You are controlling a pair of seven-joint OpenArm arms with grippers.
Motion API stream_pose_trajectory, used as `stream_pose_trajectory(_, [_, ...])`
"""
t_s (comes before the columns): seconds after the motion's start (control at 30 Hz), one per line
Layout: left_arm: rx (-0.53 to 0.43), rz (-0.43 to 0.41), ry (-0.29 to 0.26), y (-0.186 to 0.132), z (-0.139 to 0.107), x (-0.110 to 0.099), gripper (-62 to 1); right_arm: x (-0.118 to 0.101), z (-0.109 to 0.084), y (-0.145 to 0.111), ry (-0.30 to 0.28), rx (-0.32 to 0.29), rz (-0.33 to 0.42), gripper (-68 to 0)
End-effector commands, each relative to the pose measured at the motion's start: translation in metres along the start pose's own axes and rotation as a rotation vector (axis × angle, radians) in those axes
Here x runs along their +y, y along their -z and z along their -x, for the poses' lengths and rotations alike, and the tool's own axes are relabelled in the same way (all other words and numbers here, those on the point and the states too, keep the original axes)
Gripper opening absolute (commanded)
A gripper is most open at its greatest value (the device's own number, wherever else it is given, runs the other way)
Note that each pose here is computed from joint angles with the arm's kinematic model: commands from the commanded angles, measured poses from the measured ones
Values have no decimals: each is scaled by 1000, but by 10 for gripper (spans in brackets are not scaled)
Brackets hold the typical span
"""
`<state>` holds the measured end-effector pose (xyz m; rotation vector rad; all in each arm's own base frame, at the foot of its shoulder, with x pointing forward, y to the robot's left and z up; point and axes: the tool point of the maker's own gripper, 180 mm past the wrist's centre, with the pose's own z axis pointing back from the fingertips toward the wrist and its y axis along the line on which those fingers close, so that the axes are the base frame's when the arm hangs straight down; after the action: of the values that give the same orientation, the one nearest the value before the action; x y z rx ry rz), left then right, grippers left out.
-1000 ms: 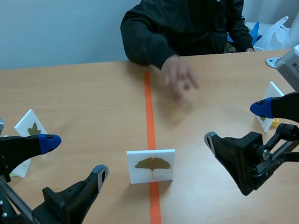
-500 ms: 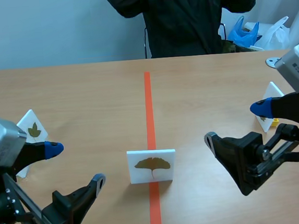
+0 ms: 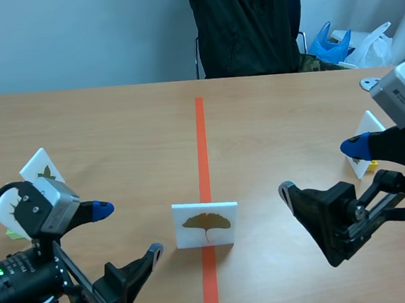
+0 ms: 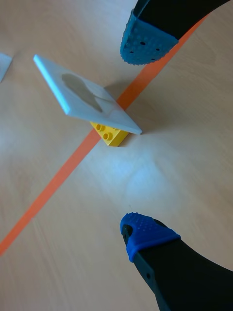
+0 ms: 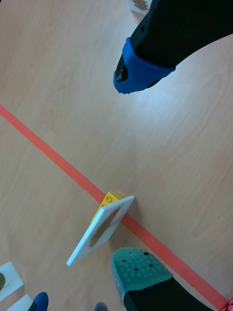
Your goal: Sort the leaf by its shape. The table is split by an orange tape line. A compound leaf with several leaflets goes to the left side, a simple leaf with one blade goes to the right side. Return to the home posture when a red brick is placed on the table.
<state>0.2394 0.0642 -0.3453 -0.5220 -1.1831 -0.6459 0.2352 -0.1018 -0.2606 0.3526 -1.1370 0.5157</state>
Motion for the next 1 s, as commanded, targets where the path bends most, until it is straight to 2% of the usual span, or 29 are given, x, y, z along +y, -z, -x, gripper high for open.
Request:
stream_pose_trajectory(0.0, [-50, 18, 13, 5, -12, -3, 14, -5, -8, 0, -12, -26, 8, 4])
stream_pose_trajectory(0.17, [-67, 88, 61, 20, -11, -15, 14, -5, -8, 0, -12, -26, 8, 4])
stream_pose_trajectory(0.23, [-76, 105, 66, 25, -10, -17, 14, -5, -8, 0, -15, -24, 9, 4])
stream_pose_trajectory(0.37, [-60, 123, 110, 36, -3, -18, 14, -6, -6, 0, -33, -13, 15, 4])
stream_pose_trajectory(0.7, [-75, 146, 149, 55, 2, -15, 14, -7, -6, 0, -32, -13, 18, 4])
stream_pose_trajectory(0.97, [-95, 185, 140, 70, 5, -31, 14, -8, -5, 0, -45, -6, 22, 4])
